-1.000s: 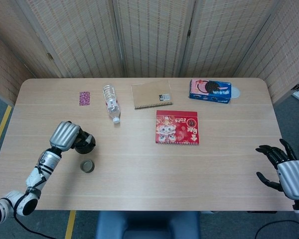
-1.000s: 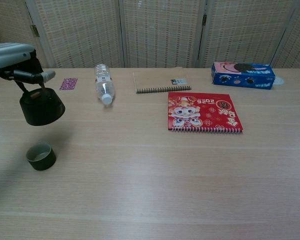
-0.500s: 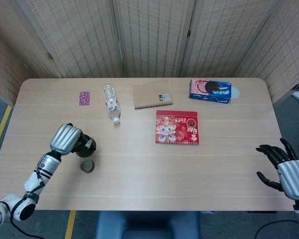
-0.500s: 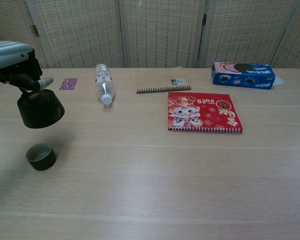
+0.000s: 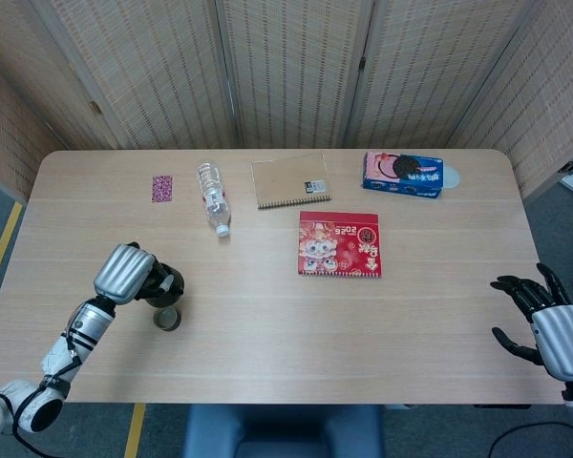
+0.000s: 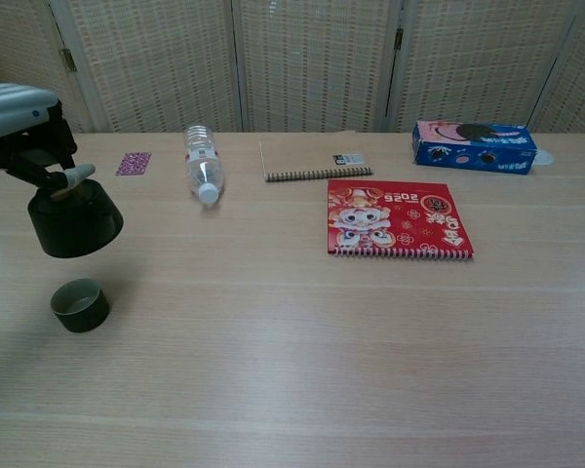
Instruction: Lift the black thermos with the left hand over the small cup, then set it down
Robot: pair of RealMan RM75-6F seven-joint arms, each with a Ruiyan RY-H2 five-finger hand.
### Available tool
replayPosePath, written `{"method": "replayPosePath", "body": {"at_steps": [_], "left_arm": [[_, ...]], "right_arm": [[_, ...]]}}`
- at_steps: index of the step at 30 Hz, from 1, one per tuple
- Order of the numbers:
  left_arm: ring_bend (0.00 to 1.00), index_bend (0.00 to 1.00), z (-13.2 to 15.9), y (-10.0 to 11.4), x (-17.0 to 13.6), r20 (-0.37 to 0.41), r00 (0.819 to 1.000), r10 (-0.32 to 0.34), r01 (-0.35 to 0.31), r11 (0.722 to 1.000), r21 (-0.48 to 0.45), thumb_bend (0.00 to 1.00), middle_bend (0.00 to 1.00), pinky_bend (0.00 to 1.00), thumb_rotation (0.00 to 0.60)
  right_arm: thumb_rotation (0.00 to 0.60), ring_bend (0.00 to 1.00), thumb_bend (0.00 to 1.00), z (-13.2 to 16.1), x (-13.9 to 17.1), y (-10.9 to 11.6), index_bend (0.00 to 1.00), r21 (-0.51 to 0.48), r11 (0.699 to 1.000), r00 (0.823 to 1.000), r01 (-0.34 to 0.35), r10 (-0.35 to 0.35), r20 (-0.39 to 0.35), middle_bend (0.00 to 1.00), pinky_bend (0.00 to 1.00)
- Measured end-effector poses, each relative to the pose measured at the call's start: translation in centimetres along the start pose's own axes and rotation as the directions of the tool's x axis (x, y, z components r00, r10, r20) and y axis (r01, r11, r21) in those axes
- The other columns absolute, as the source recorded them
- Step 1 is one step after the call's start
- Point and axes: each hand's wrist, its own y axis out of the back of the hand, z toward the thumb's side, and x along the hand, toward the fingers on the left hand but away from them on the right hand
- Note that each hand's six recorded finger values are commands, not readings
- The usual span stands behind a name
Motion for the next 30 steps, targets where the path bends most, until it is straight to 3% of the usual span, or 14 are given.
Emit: {"method": "replayPosePath", "body": {"at_steps": [21,24,30], "left_arm": [[0.92,1.00,-0.4,-1.2,-2.2,0.013,1.000,0.003,-0.005,0.993,0.114,0.49,1.00,0.54,0.397],[0.92,1.00,-0.5,-1.3,-2.4,0.004,1.000,0.006,-0.006,0.992,0.124,0.49,1.00,0.54,0.413],[0.92,1.00,-0.7,-1.5,-2.6,0.000,1.000,0.010,-0.010,0.989,0.148,0.50,1.00,0.54,0.502]], "right_arm": [[0.600,0.24,0.27,0.8,-0.5,1.2,0.23,0.026,1.000,1.000,0.005,-0.005,-0.010,0.26,0.04],[0.600,0.24,0.27,0.9,-0.6,1.2,0.23,0.026,1.000,1.000,0.005,-0.005,-0.012,0.26,0.04],[0.600,0.24,0.27,1.0,-0.5,1.1,0.23,0.026,1.000,1.000,0.004,-0.003,-0.013,0.26,0.04]]}}
